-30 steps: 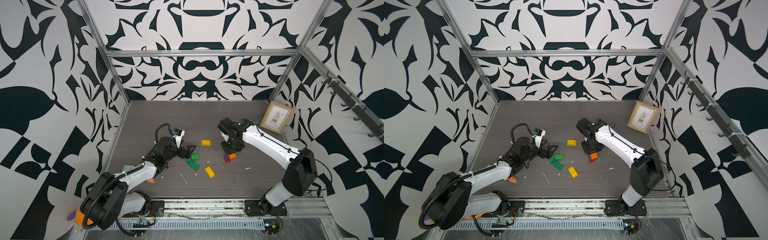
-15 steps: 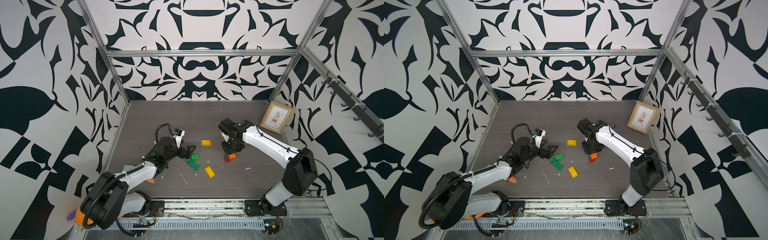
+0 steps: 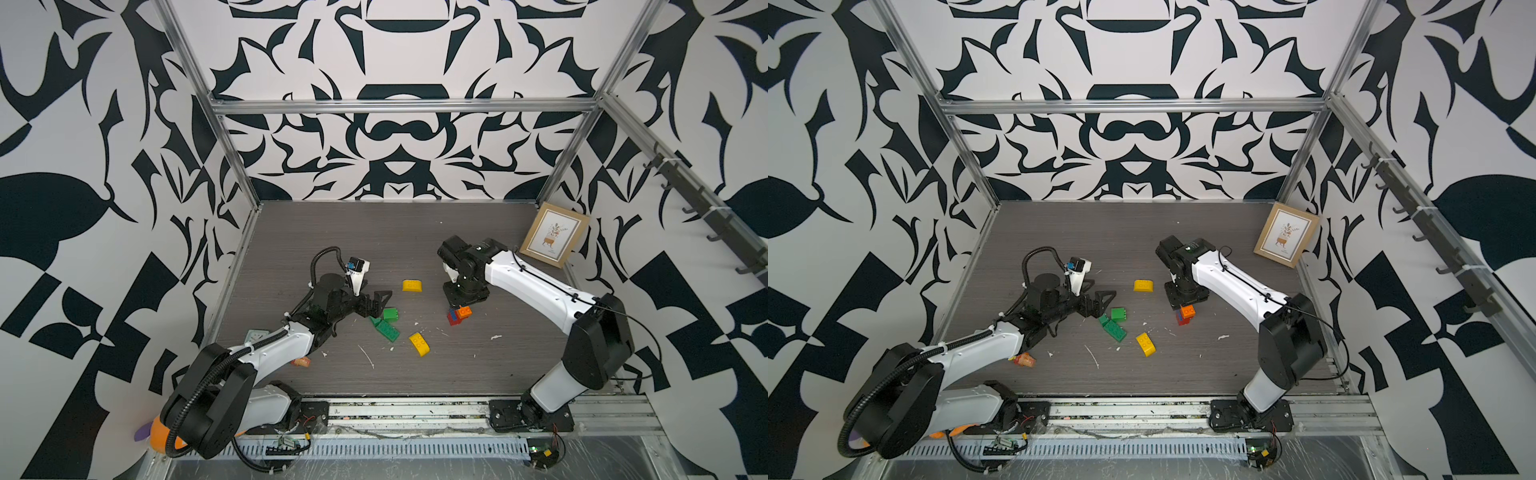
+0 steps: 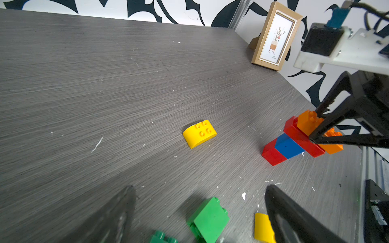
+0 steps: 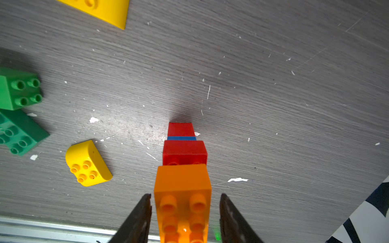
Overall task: Assemble an ice cream with lego
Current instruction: Assemble the lego brick with the lego brick.
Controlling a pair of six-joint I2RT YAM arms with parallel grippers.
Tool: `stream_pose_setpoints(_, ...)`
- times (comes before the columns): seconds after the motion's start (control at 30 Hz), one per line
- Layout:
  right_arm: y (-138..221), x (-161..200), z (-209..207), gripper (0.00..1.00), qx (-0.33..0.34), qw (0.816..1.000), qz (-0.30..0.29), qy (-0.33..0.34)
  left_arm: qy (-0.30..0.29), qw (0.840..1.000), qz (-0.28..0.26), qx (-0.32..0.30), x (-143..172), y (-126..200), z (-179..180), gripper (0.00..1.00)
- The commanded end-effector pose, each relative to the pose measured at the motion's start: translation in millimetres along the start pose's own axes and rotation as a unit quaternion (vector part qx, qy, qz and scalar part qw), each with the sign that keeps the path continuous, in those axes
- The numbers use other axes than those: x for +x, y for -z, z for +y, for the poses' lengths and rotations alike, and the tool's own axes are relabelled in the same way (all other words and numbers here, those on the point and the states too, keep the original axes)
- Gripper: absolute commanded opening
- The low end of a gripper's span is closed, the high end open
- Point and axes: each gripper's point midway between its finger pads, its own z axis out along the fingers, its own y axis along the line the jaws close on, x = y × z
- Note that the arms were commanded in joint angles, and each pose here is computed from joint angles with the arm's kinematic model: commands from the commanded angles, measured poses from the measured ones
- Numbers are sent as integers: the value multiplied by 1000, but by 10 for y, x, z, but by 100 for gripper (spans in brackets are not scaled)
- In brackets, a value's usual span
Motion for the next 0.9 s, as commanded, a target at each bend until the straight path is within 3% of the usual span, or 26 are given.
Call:
stream_pose_setpoints(0.0, 177, 18, -97, 55, 11, 1000, -25, -10, -5, 1000, -1, 3, -26, -7, -14, 99)
stream_pose_setpoints(0.3, 227, 101, -92, 49, -2, 999, -40, -18, -5, 1000, 0, 5, -31, -17, -24, 99)
stream_pose_setpoints(0.87, 240, 53, -15, 52, -19, 998, -55, -15, 0, 1000, 15, -3, 51, -68, 27, 99)
